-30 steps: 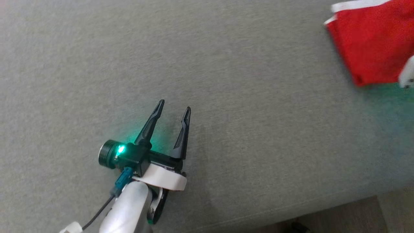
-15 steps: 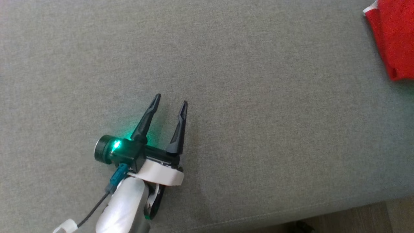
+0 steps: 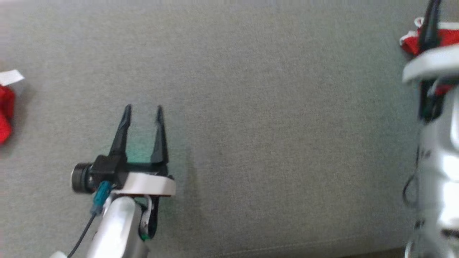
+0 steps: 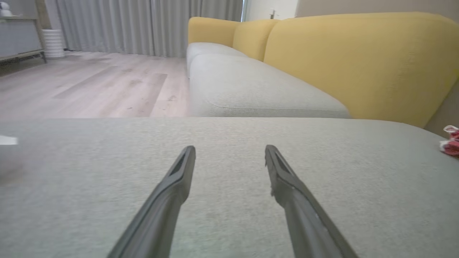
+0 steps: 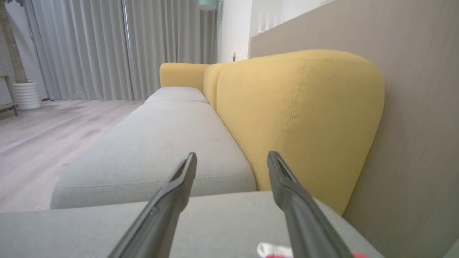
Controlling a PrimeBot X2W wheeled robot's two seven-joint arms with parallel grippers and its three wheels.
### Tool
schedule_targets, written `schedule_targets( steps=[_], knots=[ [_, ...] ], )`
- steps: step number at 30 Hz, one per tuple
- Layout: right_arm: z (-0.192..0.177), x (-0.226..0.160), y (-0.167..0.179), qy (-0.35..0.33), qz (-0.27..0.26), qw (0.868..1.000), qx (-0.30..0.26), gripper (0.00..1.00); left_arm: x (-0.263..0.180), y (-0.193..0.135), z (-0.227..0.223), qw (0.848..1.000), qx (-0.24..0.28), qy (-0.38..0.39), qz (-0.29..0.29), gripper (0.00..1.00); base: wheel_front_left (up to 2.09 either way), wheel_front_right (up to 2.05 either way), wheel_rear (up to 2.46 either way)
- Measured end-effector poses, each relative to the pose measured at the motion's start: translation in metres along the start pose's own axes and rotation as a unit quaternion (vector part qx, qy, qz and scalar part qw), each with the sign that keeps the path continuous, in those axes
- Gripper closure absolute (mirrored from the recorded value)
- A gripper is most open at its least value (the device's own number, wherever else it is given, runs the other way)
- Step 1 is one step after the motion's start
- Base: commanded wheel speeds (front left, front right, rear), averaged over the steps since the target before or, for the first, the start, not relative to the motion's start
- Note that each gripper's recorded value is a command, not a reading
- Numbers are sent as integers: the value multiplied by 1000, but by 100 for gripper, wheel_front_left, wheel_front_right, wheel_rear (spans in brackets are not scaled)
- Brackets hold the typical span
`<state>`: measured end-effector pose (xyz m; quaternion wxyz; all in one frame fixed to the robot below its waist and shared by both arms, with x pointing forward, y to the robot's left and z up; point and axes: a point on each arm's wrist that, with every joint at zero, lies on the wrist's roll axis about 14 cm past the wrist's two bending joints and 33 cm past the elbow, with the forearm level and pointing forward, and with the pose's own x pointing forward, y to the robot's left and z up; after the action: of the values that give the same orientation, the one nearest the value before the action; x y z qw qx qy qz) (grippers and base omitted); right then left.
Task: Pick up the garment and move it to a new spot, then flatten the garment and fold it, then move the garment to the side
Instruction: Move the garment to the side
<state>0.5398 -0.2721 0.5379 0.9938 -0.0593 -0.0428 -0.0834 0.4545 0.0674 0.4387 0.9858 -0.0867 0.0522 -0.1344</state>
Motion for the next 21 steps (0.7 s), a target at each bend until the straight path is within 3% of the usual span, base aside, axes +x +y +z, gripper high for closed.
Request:
schedule_targets(
  steps=[9,13,21],
  knots=[
    [-43,-74,64,60,79,991,85,0,-49,56,10,995,17,0,102,0,0,0,0],
    [-49,-100,87,78,107,984,122,0,-70,64,12,992,23,0,122,0,0,0,0],
    [-47,-133,107,88,139,976,140,0,-100,73,18,989,26,-8,148,0,0,0,0]
  ],
)
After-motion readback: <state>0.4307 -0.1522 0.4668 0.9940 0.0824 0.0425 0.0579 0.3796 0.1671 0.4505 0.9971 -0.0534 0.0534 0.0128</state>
